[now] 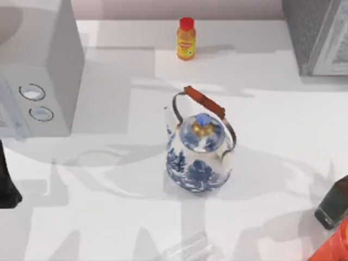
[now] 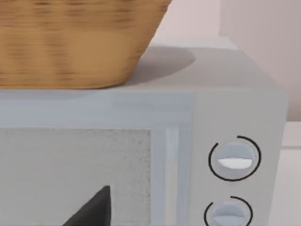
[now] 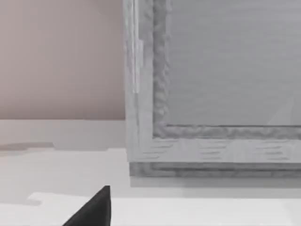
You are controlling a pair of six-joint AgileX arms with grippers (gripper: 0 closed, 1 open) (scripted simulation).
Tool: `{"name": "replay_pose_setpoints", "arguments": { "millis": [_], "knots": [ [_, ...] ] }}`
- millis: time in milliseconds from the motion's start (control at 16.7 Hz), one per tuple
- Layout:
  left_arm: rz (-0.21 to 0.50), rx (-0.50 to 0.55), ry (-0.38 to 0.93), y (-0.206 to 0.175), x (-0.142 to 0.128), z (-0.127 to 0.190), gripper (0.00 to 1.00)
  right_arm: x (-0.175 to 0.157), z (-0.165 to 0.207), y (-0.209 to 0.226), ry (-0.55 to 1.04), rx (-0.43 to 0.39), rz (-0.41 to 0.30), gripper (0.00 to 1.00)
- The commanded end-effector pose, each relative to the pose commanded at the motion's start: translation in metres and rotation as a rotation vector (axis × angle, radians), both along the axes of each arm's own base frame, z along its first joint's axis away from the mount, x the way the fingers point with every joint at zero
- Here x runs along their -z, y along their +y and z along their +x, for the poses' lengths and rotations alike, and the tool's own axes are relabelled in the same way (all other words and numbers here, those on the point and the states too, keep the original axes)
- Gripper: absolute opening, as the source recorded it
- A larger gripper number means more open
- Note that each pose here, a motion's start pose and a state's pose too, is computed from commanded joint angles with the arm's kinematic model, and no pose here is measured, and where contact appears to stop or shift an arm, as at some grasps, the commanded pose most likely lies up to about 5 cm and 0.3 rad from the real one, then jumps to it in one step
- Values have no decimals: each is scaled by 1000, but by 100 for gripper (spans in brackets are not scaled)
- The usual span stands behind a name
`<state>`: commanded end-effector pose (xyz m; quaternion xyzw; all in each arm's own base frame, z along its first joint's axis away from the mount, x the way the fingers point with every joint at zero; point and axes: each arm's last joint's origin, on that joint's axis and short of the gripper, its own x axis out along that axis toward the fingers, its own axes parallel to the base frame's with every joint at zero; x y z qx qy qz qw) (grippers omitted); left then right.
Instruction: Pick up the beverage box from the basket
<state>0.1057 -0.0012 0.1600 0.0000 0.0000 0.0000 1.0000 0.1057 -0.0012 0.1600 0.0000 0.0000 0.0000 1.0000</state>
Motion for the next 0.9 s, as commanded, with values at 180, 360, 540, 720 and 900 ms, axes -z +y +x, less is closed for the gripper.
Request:
{"name": "replay_pose_setpoints", "arguments": {
  "millis": [180, 360, 540, 720, 900],
  "knots": [
    [0, 1, -3, 0, -3, 0, 100, 0, 0, 0, 0, 0, 0, 100],
    [3, 7, -14, 3, -23, 3, 100, 0, 0, 0, 0, 0, 0, 100],
    [6, 11, -5, 9, -54, 16, 100, 0, 0, 0, 0, 0, 0, 100],
    [4, 16, 14, 22, -87, 44, 100, 0, 0, 0, 0, 0, 0, 100],
    [-4, 20, 28, 43, -114, 84, 100, 0, 0, 0, 0, 0, 0, 100]
  ]
}}
